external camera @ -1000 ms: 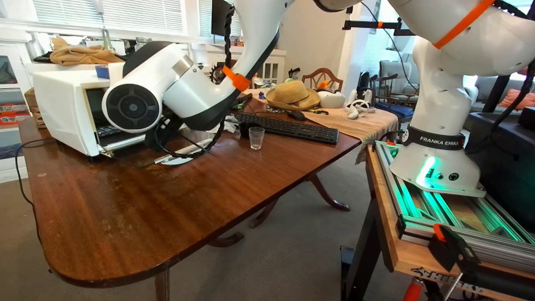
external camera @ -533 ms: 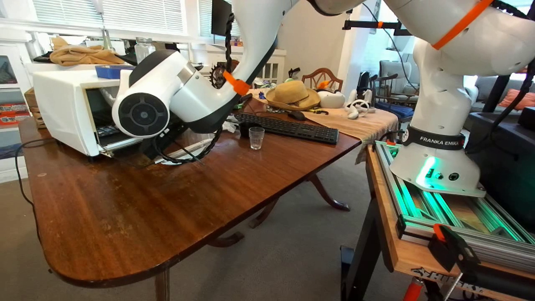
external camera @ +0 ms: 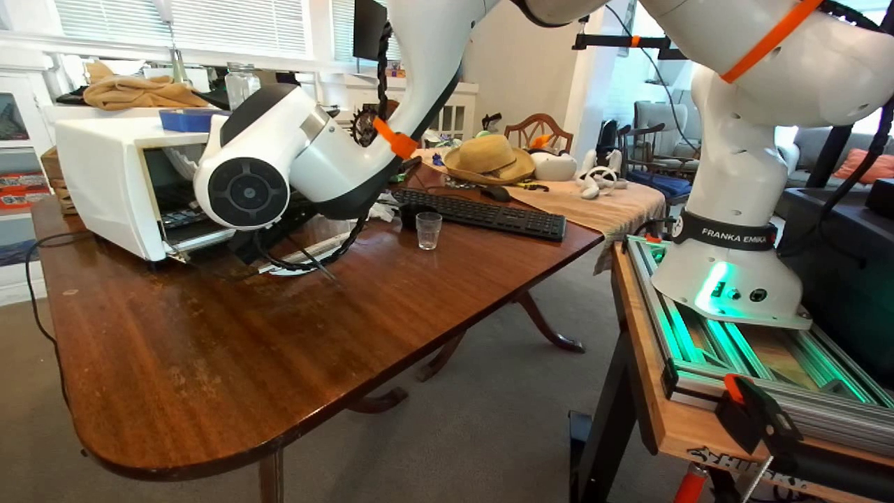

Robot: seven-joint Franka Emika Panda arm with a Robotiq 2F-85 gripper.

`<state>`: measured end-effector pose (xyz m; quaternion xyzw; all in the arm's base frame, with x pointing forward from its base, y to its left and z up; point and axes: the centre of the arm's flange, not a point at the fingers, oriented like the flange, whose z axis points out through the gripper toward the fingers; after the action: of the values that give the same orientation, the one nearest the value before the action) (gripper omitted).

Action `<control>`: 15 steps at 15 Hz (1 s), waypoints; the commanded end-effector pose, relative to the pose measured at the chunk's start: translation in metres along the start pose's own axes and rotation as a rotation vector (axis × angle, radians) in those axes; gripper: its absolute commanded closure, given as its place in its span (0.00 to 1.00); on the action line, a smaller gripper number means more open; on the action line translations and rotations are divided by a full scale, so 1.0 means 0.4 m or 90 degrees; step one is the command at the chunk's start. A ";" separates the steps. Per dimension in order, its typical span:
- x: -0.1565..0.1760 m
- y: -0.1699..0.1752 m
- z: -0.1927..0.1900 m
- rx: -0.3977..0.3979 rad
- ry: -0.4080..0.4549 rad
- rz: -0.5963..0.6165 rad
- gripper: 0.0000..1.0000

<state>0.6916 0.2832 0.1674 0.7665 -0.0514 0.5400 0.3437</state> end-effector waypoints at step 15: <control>0.036 0.027 0.015 0.063 -0.091 0.044 0.99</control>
<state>0.6975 0.2759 0.1838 0.8169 -0.0755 0.4973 0.2821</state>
